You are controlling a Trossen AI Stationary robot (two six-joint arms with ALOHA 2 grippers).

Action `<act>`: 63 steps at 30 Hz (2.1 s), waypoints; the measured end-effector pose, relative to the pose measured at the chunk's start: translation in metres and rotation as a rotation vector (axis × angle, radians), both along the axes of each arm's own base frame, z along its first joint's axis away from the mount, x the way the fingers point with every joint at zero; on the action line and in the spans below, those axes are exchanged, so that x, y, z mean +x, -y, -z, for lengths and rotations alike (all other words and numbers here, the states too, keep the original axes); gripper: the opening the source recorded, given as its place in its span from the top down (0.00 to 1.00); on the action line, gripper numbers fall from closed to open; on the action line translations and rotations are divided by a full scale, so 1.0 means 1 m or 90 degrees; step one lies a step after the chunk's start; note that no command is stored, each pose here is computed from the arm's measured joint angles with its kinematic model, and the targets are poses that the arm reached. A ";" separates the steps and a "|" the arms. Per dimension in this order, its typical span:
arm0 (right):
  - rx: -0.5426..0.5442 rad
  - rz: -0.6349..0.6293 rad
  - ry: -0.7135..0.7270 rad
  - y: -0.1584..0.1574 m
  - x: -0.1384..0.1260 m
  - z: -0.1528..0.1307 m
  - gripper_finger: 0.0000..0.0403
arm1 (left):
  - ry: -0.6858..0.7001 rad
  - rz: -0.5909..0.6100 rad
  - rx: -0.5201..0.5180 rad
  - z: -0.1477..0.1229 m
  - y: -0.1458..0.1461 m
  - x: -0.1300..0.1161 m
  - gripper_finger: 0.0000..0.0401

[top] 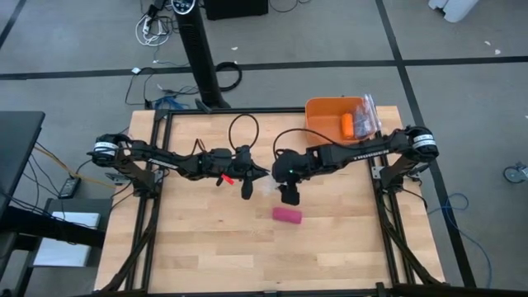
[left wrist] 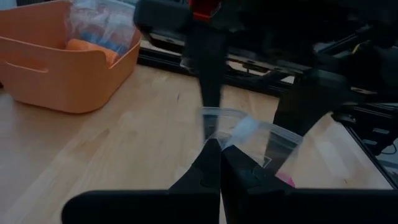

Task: Roll bandage
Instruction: Insert the pink bandage into the transparent zip bag

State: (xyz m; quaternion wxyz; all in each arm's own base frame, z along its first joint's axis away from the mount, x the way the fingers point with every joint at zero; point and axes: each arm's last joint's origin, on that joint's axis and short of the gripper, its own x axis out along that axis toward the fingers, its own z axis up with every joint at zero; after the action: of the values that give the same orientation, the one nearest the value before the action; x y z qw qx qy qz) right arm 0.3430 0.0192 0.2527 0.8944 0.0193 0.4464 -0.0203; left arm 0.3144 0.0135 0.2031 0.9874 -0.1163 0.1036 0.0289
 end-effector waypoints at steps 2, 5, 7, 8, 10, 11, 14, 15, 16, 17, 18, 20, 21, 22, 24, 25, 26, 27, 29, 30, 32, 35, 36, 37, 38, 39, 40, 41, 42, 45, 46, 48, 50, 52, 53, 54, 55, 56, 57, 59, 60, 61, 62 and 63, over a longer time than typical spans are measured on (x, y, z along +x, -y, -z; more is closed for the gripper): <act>-0.020 -0.018 0.005 -0.002 0.002 0.001 0.54 | 0.002 -0.001 0.000 0.000 0.000 0.000 1.00; -0.038 -0.031 0.011 -0.004 0.005 0.004 0.73 | 0.005 -0.002 0.000 -0.001 0.000 0.000 1.00; -0.048 -0.043 0.027 -0.004 0.008 0.004 0.88 | 0.008 -0.004 -0.001 -0.001 0.000 0.000 1.00; -0.054 -0.051 0.036 -0.004 0.010 0.004 0.94 | 0.009 -0.005 -0.002 -0.001 0.000 0.000 1.00; -0.064 -0.063 0.031 -0.006 0.012 0.007 0.96 | 0.014 -0.005 -0.004 -0.002 0.000 0.000 1.00; -0.066 -0.066 0.036 -0.006 0.014 0.008 0.95 | 0.019 -0.005 -0.005 -0.003 0.000 0.001 1.00; -0.075 -0.051 0.028 -0.005 0.014 0.013 0.91 | 0.021 -0.006 -0.005 -0.003 0.000 0.001 1.00; -0.086 -0.039 0.026 -0.004 0.014 0.015 0.89 | 0.023 -0.005 -0.005 -0.003 0.000 0.001 1.00; -0.099 -0.029 0.023 -0.003 0.013 0.017 0.87 | 0.023 -0.004 -0.005 -0.004 0.000 0.001 1.00; -0.110 -0.022 0.016 -0.003 0.012 0.019 0.85 | 0.024 0.001 -0.007 -0.004 0.000 0.001 1.00; -0.118 -0.016 0.008 -0.002 0.010 0.020 0.82 | 0.024 0.004 -0.009 -0.004 0.000 0.001 1.00; -0.126 -0.011 0.010 -0.003 0.009 0.018 0.76 | 0.025 0.007 -0.010 -0.004 0.000 0.001 1.00; -0.127 -0.013 0.014 -0.004 0.008 0.015 0.72 | 0.025 0.010 -0.011 -0.004 0.001 0.001 1.00; -0.127 -0.016 0.010 -0.005 0.006 0.014 0.69 | 0.027 0.013 -0.012 -0.004 0.001 0.001 1.00; -0.127 -0.022 0.011 -0.008 0.003 0.011 0.62 | 0.027 0.014 -0.012 -0.004 0.001 0.001 1.00; -0.126 -0.025 0.008 -0.009 0.001 0.009 0.59 | 0.027 0.015 -0.011 -0.004 0.001 0.001 1.00; -0.125 -0.026 0.009 -0.010 -0.002 0.006 0.56 | 0.026 0.015 -0.011 -0.004 0.001 0.001 1.00; -0.122 -0.023 0.017 -0.011 -0.004 0.002 0.54 | 0.026 0.015 -0.011 -0.004 0.001 0.001 1.00; -0.115 -0.017 0.024 -0.012 -0.011 -0.007 0.49 | 0.023 0.015 -0.006 -0.003 0.001 0.001 1.00; -0.113 -0.011 0.028 -0.013 -0.015 -0.012 0.48 | 0.019 0.012 -0.002 -0.003 0.000 0.001 1.00; -0.113 0.002 0.039 -0.014 -0.023 -0.022 0.45 | 0.018 0.004 0.007 -0.002 -0.001 0.000 1.00; -0.128 0.031 0.051 -0.015 -0.039 -0.038 0.43 | 0.012 -0.010 0.008 0.002 -0.003 -0.003 1.00; -0.131 0.041 0.053 -0.015 -0.045 -0.043 0.42 | 0.009 -0.015 0.008 0.004 -0.004 -0.004 1.00; -0.129 0.051 0.053 -0.016 -0.050 -0.047 0.42 | 0.006 -0.018 0.008 0.007 -0.005 -0.006 1.00; -0.126 0.062 0.063 -0.016 -0.055 -0.050 0.42 | 0.008 -0.022 0.007 0.008 -0.005 -0.007 1.00; -0.121 0.070 0.074 -0.017 -0.061 -0.053 0.42 | 0.009 -0.030 0.009 0.010 -0.006 -0.008 1.00; -0.119 0.078 0.079 -0.017 -0.067 -0.053 0.42 | 0.012 -0.037 0.011 0.012 -0.006 -0.010 1.00; -0.116 0.087 0.085 -0.018 -0.073 -0.052 0.42 | 0.020 -0.039 0.012 0.013 -0.006 -0.012 1.00; -0.115 0.097 0.096 -0.020 -0.079 -0.051 0.42 | 0.034 -0.041 0.012 0.014 -0.007 -0.014 1.00; -0.093 0.130 0.144 -0.024 -0.095 -0.046 0.42 | 0.075 -0.051 0.003 0.016 -0.011 -0.021 1.00; -0.082 0.140 0.167 -0.027 -0.100 -0.044 0.42 | 0.082 -0.056 -0.004 0.018 -0.012 -0.023 1.00; -0.061 0.142 0.214 -0.033 -0.104 -0.036 0.42 | 0.100 -0.062 -0.024 0.020 -0.015 -0.028 1.00; -0.061 0.134 0.240 -0.041 -0.108 -0.025 0.43 | 0.115 -0.066 -0.035 0.020 -0.016 -0.030 1.00; -0.078 0.144 0.263 -0.047 -0.110 -0.015 0.43 | 0.114 -0.066 -0.045 0.021 -0.017 -0.032 1.00; -0.089 0.154 0.273 -0.049 -0.110 -0.011 0.44 | 0.114 -0.062 -0.047 0.021 -0.017 -0.032 1.00; -0.098 0.163 0.283 -0.051 -0.110 -0.007 0.44 | 0.114 -0.061 -0.047 0.021 -0.017 -0.032 1.00; -0.103 0.169 0.292 -0.053 -0.109 -0.004 0.45 | 0.116 -0.060 -0.048 0.021 -0.017 -0.032 1.00; -0.110 0.175 0.298 -0.054 -0.108 -0.001 0.45 | 0.116 -0.061 -0.048 0.021 -0.017 -0.032 1.00; -0.120 0.183 0.300 -0.054 -0.108 0.001 0.46 | 0.116 -0.061 -0.049 0.021 -0.017 -0.032 1.00; -0.140 0.204 0.302 -0.053 -0.107 0.004 0.49 | 0.117 -0.061 -0.049 0.021 -0.017 -0.032 1.00; -0.150 0.216 0.303 -0.052 -0.106 0.005 0.50 | 0.119 -0.060 -0.049 0.020 -0.017 -0.032 1.00; -0.159 0.224 0.302 -0.052 -0.106 0.006 0.53 | 0.121 -0.060 -0.049 0.020 -0.017 -0.032 1.00; -0.167 0.228 0.301 -0.051 -0.105 0.007 0.56 | 0.123 -0.060 -0.049 0.020 -0.017 -0.031 1.00; -0.172 0.229 0.305 -0.051 -0.103 0.007 0.60 | 0.124 -0.060 -0.050 0.020 -0.017 -0.031 1.00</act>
State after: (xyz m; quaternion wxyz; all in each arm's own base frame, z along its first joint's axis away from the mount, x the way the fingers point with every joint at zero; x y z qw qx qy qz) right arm 0.2397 0.0698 0.2455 0.9506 -0.0170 0.2058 -0.2319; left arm 0.2830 0.0300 0.1835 0.9850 -0.1619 0.0023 0.0601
